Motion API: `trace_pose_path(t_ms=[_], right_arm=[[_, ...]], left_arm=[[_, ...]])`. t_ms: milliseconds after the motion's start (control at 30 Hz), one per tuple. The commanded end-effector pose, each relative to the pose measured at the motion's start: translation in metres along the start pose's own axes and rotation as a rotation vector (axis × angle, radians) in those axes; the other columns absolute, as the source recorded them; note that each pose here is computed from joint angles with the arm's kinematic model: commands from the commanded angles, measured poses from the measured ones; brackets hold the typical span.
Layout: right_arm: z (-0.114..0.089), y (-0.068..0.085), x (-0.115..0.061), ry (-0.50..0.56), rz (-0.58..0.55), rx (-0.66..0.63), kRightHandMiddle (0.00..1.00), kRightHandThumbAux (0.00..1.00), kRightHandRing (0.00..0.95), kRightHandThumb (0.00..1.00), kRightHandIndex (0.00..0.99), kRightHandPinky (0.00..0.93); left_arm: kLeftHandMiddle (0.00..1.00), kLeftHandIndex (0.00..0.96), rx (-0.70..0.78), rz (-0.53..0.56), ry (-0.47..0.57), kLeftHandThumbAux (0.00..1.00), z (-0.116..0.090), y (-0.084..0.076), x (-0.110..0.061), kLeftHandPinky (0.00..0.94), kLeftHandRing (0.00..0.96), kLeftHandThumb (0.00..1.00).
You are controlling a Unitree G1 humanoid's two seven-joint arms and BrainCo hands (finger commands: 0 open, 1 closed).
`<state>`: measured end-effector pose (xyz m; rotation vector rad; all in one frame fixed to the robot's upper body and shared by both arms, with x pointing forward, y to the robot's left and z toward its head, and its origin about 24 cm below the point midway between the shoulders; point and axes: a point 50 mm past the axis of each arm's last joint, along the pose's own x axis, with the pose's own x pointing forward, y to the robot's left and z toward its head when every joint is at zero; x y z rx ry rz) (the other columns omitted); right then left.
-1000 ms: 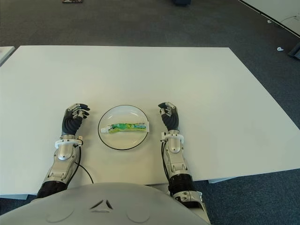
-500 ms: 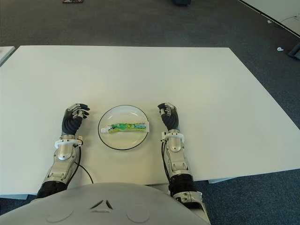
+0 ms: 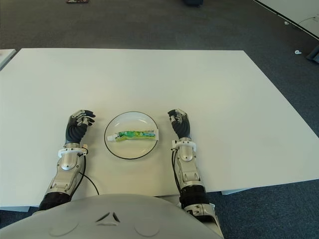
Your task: Put the toothpaste on the table into the plate.
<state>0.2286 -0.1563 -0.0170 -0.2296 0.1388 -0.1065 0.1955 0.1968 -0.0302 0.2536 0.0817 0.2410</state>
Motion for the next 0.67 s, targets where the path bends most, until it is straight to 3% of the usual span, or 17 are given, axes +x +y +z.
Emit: trace_pose_path(t_ms=[33,667], right_arm=[[-0.0037,-0.0003,-0.0018,0.03,0.001,0.002,0.418,0.733,0.412,0.713,0.419,0.432],[-0.0023,-0.0008,-0.0026,0.029,-0.004,-0.003,0.425,0.732,0.417,0.712,0.419,0.431]], left_arm=[[0.469,0.427,0.006,-0.017,0.014,0.676,-0.0011,-0.0013,0.0024,0.5,0.537,0.836],[0.468,0.428,0.004,-0.014,0.013,0.677,-0.0016,-0.0017,0.0028,0.5,0.535,0.837]])
